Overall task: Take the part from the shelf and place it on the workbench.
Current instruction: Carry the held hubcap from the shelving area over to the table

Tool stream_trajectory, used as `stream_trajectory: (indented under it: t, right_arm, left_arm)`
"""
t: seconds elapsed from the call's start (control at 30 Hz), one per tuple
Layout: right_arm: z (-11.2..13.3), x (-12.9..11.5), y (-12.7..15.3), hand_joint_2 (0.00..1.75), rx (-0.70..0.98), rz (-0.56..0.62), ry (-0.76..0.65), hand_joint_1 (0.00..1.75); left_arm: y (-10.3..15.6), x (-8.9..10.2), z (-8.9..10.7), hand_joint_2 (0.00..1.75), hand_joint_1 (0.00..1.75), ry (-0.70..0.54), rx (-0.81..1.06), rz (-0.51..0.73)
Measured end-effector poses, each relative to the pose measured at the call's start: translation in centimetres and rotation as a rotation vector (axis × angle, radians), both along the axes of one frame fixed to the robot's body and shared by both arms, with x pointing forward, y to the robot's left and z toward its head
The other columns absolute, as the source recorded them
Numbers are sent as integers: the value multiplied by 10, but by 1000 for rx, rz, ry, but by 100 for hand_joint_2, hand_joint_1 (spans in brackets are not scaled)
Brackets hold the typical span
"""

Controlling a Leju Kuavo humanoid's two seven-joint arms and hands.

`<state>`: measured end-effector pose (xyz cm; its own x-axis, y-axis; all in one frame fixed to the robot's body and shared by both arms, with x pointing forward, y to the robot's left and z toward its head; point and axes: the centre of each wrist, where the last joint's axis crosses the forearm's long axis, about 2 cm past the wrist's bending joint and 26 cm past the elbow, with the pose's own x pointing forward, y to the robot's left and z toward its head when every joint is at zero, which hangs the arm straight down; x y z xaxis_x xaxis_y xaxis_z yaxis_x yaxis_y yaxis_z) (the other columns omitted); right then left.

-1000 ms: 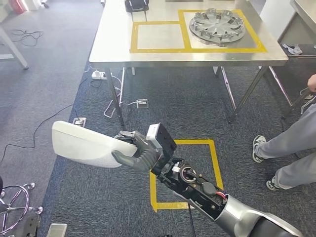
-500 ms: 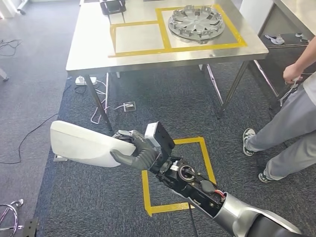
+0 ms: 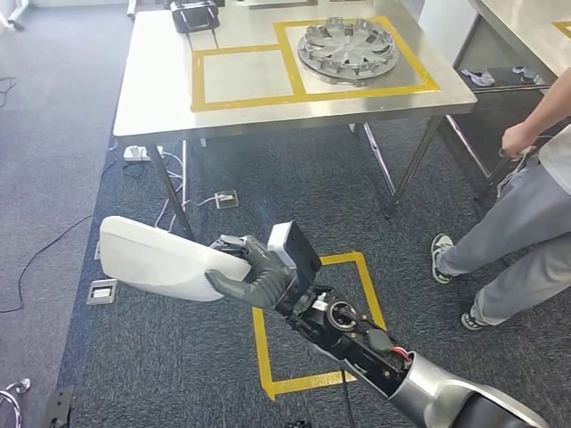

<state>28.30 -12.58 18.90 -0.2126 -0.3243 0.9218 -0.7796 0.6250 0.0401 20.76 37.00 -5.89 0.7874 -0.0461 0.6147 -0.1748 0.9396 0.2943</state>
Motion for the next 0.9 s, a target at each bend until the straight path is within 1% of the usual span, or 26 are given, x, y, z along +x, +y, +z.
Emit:
stream_trajectory:
  t: [0.3, 0.47, 0.9]
  right_arm:
    - [2, -1, -1, 175, -4, -22, -13, 175]
    - [-1, -4, -1, 175, -12, -32, -6, 175]
    - [2, -5, -4, 175, -2, -42, -11, 175]
  left_arm:
    - [-3, 6, 2, 175, 0, -11, -4, -11]
    - [-3, 4, 1, 175, 0, 0, -5, -14]
    - [-4, 8, 3, 175, 0, -7, -5, -18]
